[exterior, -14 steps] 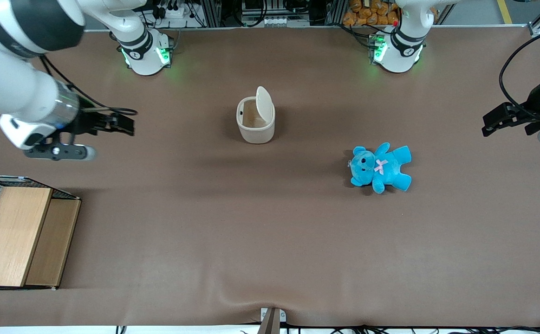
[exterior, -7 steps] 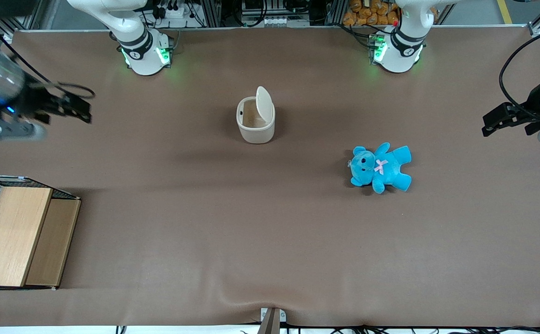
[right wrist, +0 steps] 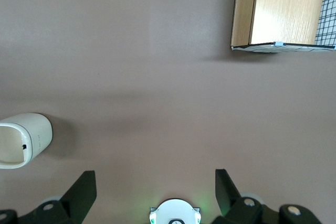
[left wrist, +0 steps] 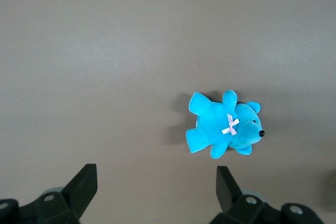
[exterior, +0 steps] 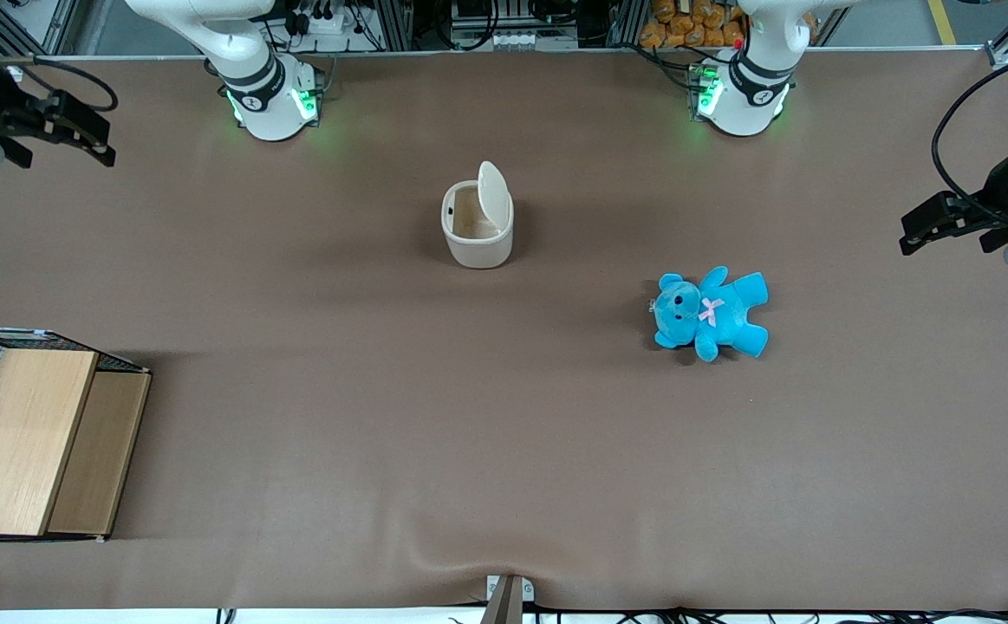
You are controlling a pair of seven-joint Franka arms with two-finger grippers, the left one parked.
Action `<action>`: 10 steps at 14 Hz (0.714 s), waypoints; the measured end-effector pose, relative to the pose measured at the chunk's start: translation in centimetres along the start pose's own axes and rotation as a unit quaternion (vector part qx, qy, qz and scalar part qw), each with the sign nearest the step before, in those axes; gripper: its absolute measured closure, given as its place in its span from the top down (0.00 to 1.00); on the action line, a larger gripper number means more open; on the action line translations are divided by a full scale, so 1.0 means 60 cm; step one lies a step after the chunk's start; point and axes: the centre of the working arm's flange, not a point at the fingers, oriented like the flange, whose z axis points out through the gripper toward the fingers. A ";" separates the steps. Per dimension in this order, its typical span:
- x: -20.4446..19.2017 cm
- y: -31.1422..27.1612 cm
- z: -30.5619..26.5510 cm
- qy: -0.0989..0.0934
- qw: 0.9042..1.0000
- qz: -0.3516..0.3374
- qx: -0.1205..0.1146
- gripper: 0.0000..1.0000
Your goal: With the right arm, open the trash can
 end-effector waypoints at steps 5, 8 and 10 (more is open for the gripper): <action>0.014 0.013 0.013 0.014 1.000 0.008 0.001 1.00; 0.018 0.054 0.023 0.009 1.000 0.021 0.005 1.00; 0.018 0.070 0.024 0.008 1.000 0.022 0.006 1.00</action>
